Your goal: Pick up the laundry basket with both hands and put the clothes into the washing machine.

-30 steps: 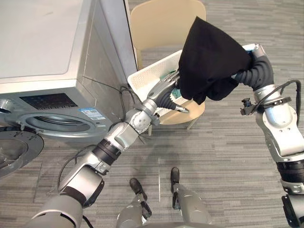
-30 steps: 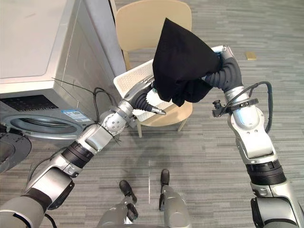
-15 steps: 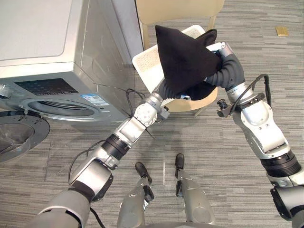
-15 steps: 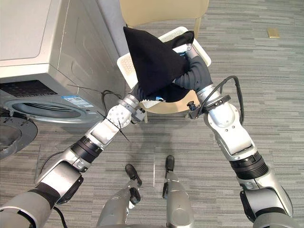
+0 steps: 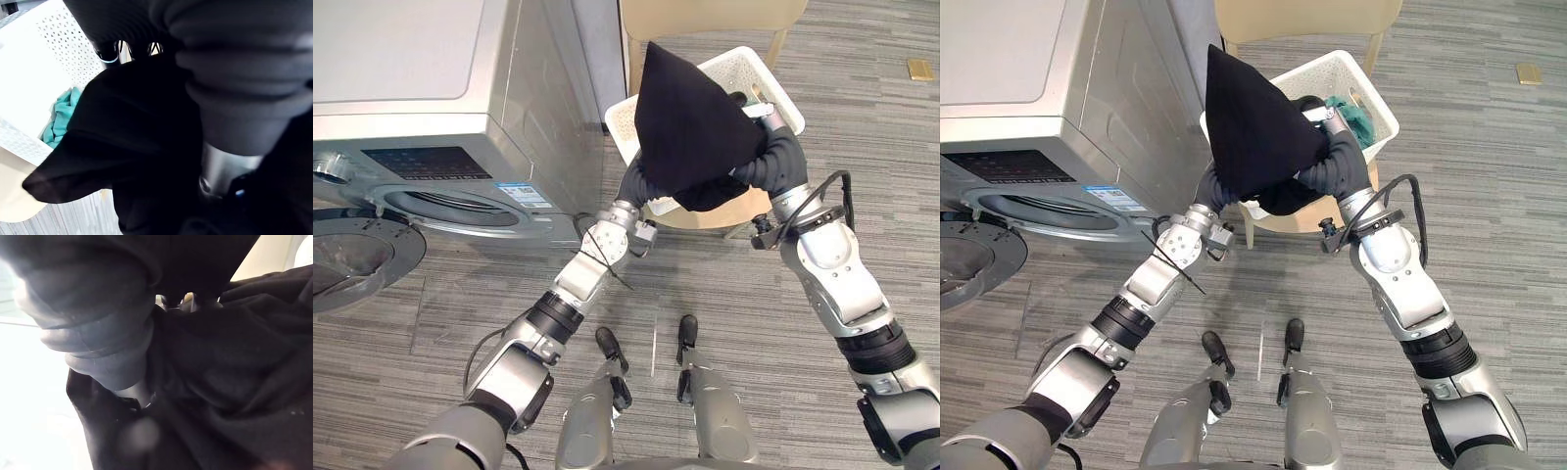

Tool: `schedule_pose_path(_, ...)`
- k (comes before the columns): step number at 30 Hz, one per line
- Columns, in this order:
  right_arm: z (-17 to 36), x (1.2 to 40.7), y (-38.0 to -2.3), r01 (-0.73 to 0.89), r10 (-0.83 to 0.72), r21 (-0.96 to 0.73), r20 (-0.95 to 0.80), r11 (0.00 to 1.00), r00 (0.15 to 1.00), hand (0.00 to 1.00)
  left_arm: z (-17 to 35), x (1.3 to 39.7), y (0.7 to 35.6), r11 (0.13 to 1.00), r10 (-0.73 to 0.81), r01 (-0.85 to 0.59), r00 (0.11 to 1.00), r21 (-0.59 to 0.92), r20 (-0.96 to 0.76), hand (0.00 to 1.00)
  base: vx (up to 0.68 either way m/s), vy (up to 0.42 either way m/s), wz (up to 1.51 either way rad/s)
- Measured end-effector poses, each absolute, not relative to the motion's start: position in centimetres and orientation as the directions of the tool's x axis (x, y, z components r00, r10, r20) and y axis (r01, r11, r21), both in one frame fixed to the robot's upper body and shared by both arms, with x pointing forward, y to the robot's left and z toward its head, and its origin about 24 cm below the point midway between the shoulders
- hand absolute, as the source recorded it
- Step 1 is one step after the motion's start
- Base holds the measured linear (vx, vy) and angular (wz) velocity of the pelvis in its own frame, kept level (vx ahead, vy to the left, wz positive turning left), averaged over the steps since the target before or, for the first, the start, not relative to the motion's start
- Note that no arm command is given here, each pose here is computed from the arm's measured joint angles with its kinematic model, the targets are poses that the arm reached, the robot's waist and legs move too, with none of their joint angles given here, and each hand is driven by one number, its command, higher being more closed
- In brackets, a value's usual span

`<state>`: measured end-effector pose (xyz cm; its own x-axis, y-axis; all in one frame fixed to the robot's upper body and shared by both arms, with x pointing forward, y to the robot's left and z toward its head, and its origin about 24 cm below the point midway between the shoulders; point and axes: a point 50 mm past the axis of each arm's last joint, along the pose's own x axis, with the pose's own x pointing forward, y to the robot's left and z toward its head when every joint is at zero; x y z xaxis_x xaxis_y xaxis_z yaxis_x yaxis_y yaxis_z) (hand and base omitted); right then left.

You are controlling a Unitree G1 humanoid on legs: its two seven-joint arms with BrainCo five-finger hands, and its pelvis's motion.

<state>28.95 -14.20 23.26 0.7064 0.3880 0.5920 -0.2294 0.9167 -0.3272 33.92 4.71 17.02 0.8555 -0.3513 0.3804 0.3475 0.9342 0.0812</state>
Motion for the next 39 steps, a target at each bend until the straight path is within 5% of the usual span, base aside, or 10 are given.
schedule_pose_path(18, 19.1, 28.2, -14.3, -0.256, 0.305, -0.166, 0.542, 0.952, 0.783, 0.0, 17.5, 32.9, 6.4, 0.975, -0.141, 0.202, 0.882, -0.092, 0.449, 1.0, 0.05, 0.002, 0.01)
schedule_pose_path(25, 17.1, 27.1, -17.0, -0.132, 0.105, 0.014, 0.523, 0.991, 0.846, 0.0, 15.5, 31.8, 8.7, 0.967, -0.028, 0.127, 0.913, -0.22, 0.406, 1.0, 0.05, 0.005, 0.01)
schedule_pose_path(39, 15.9, 23.9, -21.7, 0.152, -0.239, 0.205, 0.52, 0.967, 0.82, 0.0, 12.7, 28.3, 12.6, 0.912, 0.144, 0.004, 0.933, -0.409, 0.33, 1.0, 0.07, 0.005, -0.02)
